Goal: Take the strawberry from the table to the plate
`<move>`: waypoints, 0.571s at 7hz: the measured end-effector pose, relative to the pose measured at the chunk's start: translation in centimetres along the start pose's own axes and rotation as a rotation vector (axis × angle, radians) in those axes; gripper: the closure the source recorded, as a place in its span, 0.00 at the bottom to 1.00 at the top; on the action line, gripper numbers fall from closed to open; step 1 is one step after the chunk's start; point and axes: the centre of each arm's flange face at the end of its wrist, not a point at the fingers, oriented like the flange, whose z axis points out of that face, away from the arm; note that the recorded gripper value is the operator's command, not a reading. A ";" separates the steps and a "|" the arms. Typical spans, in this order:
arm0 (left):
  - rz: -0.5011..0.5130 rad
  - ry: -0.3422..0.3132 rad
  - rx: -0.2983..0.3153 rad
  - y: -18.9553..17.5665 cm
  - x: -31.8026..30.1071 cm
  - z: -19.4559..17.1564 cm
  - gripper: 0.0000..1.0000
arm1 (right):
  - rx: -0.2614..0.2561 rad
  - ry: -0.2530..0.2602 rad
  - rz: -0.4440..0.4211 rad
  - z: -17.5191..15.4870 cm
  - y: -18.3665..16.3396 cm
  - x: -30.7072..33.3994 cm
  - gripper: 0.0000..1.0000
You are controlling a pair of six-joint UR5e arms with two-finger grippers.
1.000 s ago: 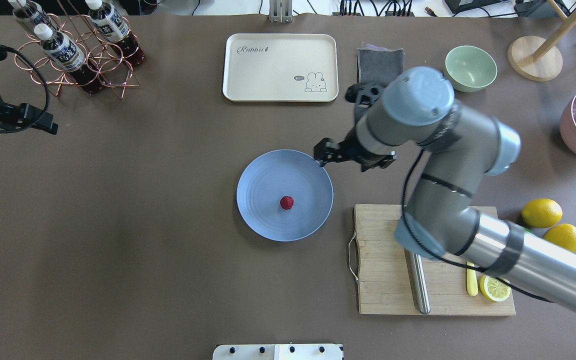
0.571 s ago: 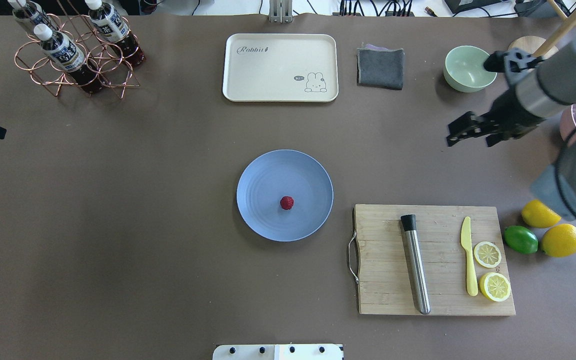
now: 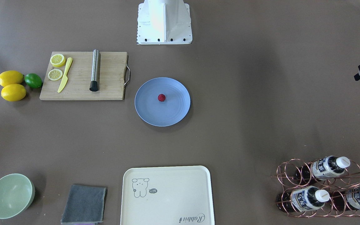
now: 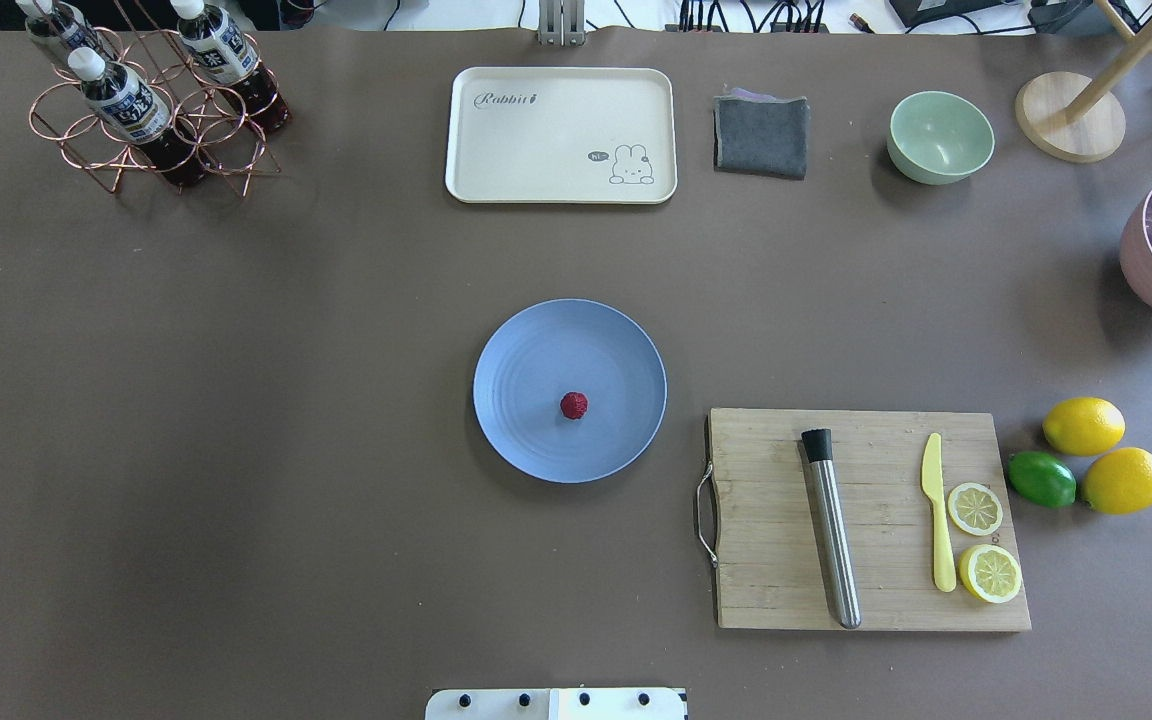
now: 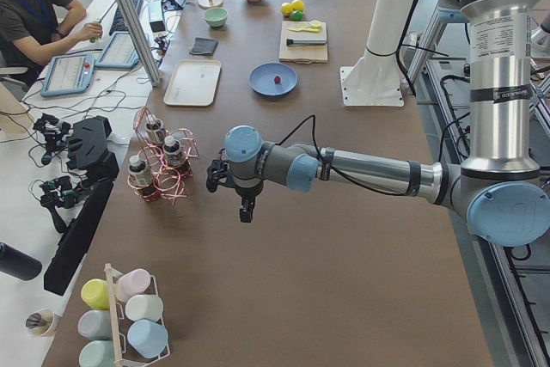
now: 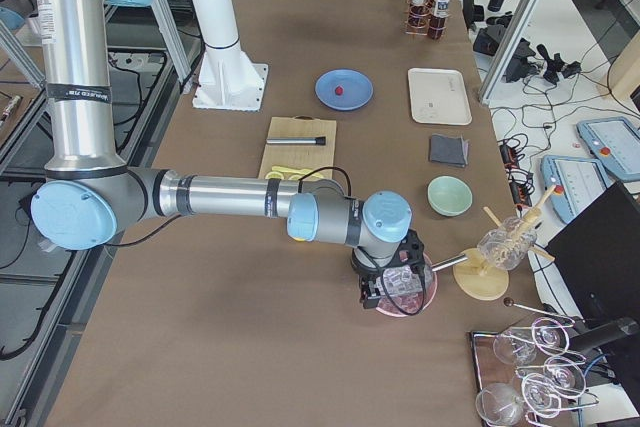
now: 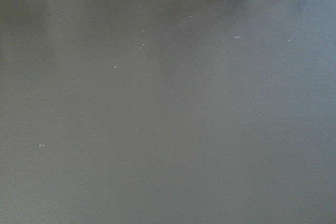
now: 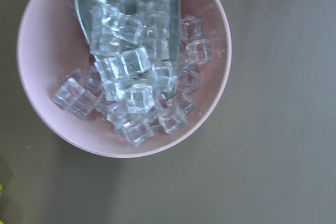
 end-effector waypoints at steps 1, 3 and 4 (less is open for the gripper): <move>0.005 -0.005 -0.002 0.5 -0.7 0.0 0.02 | -0.013 0.012 -0.029 0.1 0.4 2.7 0.00; -0.008 -0.020 -0.014 0.7 -1.2 0.1 0.02 | -0.022 0.007 -0.050 0.0 1.0 5.0 0.00; -0.018 -0.022 -0.021 0.8 -1.3 0.1 0.02 | -0.020 0.005 -0.050 -0.2 1.2 5.3 0.00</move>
